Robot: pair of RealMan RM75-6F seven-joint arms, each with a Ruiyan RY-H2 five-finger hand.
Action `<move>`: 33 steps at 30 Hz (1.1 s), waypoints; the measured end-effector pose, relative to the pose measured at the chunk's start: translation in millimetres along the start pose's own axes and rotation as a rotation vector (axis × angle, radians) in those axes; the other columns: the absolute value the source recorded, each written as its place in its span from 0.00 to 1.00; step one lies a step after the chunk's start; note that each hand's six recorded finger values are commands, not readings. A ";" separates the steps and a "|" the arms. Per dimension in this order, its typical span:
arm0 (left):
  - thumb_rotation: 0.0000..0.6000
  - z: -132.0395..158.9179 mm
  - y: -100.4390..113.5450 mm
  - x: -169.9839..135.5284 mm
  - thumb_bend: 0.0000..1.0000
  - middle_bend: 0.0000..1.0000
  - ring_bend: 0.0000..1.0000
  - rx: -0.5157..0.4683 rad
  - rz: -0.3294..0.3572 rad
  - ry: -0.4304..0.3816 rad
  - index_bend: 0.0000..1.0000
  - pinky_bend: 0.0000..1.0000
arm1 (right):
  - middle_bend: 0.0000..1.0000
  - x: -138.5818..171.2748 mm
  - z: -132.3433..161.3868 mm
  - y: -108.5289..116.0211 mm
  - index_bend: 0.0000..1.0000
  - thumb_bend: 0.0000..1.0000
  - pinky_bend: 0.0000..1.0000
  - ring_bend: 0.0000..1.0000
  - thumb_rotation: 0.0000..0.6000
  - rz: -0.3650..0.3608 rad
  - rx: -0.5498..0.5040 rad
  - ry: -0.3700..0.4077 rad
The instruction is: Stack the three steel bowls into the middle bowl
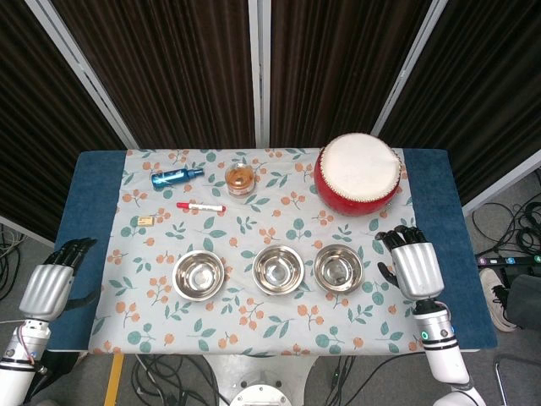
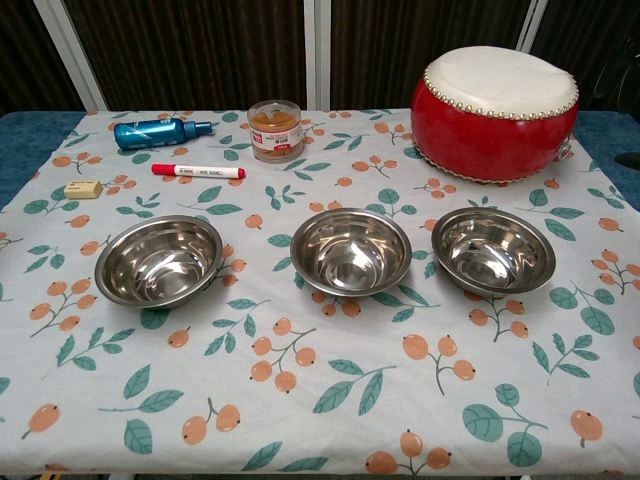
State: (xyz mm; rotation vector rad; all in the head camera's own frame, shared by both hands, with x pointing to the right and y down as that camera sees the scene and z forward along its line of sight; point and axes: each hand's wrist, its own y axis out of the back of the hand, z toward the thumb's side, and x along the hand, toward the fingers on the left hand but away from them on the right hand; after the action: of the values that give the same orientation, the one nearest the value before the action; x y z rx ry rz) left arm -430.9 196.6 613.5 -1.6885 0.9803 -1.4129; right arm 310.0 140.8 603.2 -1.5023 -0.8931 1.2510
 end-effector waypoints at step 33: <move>1.00 -6.3 -5.1 -2.8 0.17 0.24 0.16 -0.011 0.008 0.009 0.17 0.29 | 0.42 23.8 37.7 -82.7 0.34 0.06 0.32 0.28 1.00 0.375 0.056 0.156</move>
State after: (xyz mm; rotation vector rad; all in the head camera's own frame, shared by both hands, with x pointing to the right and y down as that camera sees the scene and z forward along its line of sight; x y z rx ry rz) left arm -436.9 201.1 617.8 -1.6864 1.0005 -1.4136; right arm 281.3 194.2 675.0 -1.7481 -0.4830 1.3872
